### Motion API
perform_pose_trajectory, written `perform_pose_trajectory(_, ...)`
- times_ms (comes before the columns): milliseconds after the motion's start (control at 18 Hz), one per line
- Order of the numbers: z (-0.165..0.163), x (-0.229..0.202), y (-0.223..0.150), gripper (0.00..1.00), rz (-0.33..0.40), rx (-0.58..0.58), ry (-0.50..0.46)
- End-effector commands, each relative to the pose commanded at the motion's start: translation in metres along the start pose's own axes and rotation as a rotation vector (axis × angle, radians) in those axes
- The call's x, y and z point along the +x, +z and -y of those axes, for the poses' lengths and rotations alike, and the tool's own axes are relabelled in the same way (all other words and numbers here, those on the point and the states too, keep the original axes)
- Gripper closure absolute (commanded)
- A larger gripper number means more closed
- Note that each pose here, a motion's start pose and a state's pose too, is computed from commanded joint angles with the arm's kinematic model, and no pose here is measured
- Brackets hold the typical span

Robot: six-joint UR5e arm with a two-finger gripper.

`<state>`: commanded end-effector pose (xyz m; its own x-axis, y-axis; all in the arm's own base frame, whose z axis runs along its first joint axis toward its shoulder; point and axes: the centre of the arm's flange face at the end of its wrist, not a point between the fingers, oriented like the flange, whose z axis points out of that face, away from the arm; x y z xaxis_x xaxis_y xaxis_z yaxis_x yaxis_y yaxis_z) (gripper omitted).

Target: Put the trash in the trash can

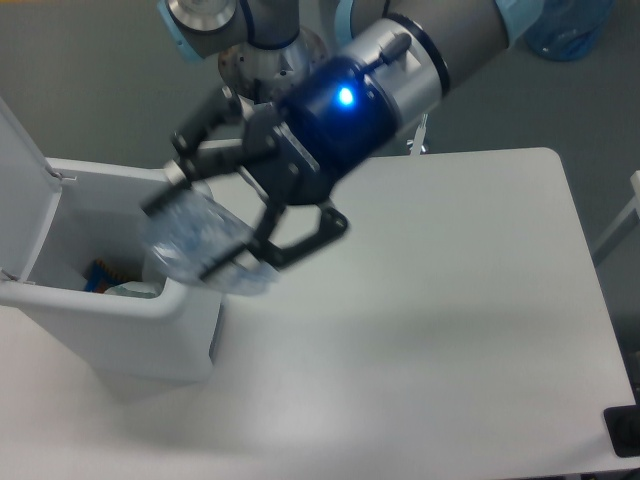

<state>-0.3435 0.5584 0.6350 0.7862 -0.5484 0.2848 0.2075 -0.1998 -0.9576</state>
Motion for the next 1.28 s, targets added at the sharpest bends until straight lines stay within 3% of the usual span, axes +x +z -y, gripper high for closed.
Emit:
perform_pose_trajectory(500, -0.050, 0.049, 0.060, 0.87, -0.105, -0.028, 0.101)
perform_pose_trajectory(667, -0.065, 0.050, 0.065, 0.75, -0.113, -0.034, 0.094)
perform_pose_trajectory(778, -0.082, 0.061, 0.063, 0.61, -0.109, -0.041, 0.095)
perform_pose_trajectory(889, -0.105, 0.075, 0.061, 0.34, -0.108, -0.044, 0.122)
perform_pose_trajectory(1000, -0.131, 0.083, 0.059, 0.00, -0.091, -0.070, 0.148)
perform_pose_trajectory(1278, -0.149, 0.078, 0.058, 0.00, -0.031, -0.147, 0.147)
